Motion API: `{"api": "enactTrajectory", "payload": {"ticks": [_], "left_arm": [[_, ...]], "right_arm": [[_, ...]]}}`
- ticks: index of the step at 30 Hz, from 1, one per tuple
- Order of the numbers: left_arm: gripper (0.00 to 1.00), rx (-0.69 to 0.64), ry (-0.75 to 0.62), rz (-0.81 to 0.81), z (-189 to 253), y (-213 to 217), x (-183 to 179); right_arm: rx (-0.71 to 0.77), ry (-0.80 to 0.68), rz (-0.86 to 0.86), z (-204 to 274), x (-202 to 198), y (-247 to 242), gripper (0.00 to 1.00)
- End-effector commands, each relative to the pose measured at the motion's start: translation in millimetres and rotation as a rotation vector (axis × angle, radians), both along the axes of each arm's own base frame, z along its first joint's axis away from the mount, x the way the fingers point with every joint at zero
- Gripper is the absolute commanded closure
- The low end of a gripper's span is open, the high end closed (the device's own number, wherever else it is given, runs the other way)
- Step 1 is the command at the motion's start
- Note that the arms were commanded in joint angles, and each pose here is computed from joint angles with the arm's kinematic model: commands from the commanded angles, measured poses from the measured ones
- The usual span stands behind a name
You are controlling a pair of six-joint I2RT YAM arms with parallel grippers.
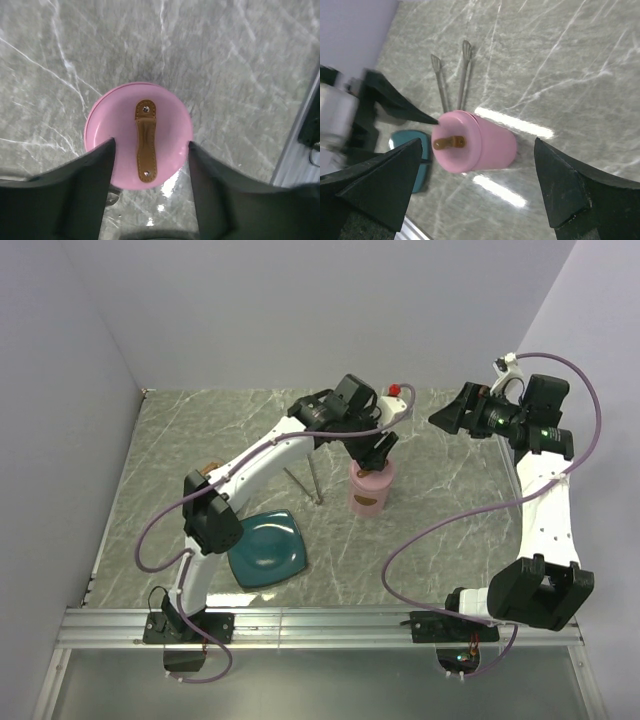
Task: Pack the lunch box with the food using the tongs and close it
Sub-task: Close the box lid on the packing box.
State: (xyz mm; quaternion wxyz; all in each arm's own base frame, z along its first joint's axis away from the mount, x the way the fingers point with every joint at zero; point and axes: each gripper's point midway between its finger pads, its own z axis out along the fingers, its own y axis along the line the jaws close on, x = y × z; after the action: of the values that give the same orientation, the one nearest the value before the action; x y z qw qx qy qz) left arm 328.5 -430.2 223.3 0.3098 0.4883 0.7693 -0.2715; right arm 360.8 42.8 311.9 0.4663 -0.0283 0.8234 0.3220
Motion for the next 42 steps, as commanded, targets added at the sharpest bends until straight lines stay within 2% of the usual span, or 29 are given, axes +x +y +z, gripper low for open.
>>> {"api": "enactTrajectory", "payload": {"ticks": [1,2,8,12,13,14,17,19,21,23,24,26,28,31,37,40,42], "left_arm": [[0.33,-0.161,-0.127,-0.021,79.0,4.0,-4.1],[0.24,-0.184,-0.146,-0.011,91.3,9.4,-2.3],[0.12,-0.288,-0.108,0.013,125.3,41.9,-1.4],[0.12,-0.369,-0.105,0.044,149.4,77.8,-4.4],[0.12,-0.383,-0.092,0.069,149.3,90.4,-0.3],[0.12,-0.422,-0.11,0.046,168.2,100.3,-13.1],[0.11,-0.465,-0.146,0.062,185.7,127.5,-28.4],[0.11,-0.462,-0.119,0.053,174.1,136.9,-40.6],[0.11,-0.487,-0.167,0.068,185.1,155.1,-52.2],[0.11,-0.517,-0.129,0.117,180.5,172.2,-60.1],[0.11,-0.515,-0.109,0.13,171.5,177.3,-61.4],[0.11,-0.53,-0.119,0.157,174.1,188.6,-64.3],[0.12,-0.532,-0.121,0.182,175.3,198.1,-62.7],[0.12,-0.548,-0.109,0.216,179.4,207.5,-58.7],[0.12,-0.573,-0.085,0.192,179.6,206.0,-63.9],[0.12,-0.583,-0.08,0.195,179.2,204.9,-60.4],[0.12,-0.588,-0.073,0.192,179.5,204.0,-59.6]], "right_arm": [[-0.137,-0.141,0.048,30.4,-0.2,-7.4,0.01],[-0.165,-0.147,0.052,30.5,1.1,-9.9,0.0],[-0.266,-0.21,0.249,41.5,-8.9,-2.7,0.0],[-0.355,-0.286,0.414,39.9,-14.4,4.7,0.0],[-0.421,-0.333,0.491,42.2,-22.4,7.3,0.0],[-0.45,-0.334,0.551,34.9,-21.0,13.4,0.0],[-0.616,-0.379,0.754,18.4,-32.1,32.7,0.0],[-0.713,-0.416,0.874,-0.7,-36.4,40.3,0.0],[-0.819,-0.451,0.994,-16.2,-46.6,54.8,0.0],[-0.923,-0.507,1.109,-40.4,-52.8,60.9,0.0],[-1.009,-0.547,1.154,-48.2,-48.6,67.8,0.03],[-1.074,-0.586,1.25,-72.6,-54.8,71.1,0.06],[-1.095,-0.638,1.323,-81.6,-58.8,84.1,0.07],[-1.05,-0.618,1.42,-91.2,-65.0,102.3,0.09],[-1.044,-0.609,1.45,-89.1,-56.2,112.6,0.16],[-1.059,-0.588,1.475,-96.7,-53.2,112.4,0.25],[-1.074,-0.588,1.486,-101.4,-51.1,115.1,0.37]]}}
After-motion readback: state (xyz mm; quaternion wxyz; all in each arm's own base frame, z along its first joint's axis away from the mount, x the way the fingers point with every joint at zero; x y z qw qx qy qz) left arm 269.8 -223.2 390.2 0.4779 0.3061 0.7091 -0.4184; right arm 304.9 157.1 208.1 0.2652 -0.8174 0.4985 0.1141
